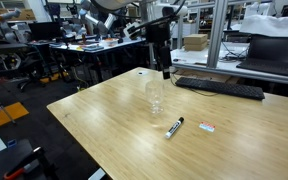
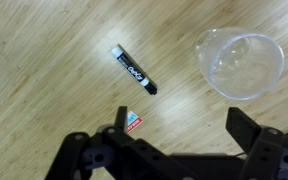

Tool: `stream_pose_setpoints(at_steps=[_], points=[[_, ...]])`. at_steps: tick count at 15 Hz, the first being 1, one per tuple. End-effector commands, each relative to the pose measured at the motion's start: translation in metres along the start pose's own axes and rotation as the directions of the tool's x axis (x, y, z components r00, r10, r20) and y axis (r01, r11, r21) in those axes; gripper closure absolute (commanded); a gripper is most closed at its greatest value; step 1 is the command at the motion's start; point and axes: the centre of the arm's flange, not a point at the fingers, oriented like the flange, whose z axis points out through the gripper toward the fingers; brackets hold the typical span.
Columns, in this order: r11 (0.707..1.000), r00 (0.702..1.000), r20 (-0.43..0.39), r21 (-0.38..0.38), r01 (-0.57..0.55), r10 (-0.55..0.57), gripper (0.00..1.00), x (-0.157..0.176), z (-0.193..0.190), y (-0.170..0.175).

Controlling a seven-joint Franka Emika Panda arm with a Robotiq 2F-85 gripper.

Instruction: Take the black marker out of the glass

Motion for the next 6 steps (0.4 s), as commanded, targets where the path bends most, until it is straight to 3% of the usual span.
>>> stream_pose_setpoints(at_steps=[1,6], points=[[0.999,0.999,-0.025,0.020,-0.032,0.032,0.00,-0.018,-0.008,0.010],[0.996,0.996,-0.035,0.026,-0.085,0.086,0.00,-0.039,-0.008,0.026]])
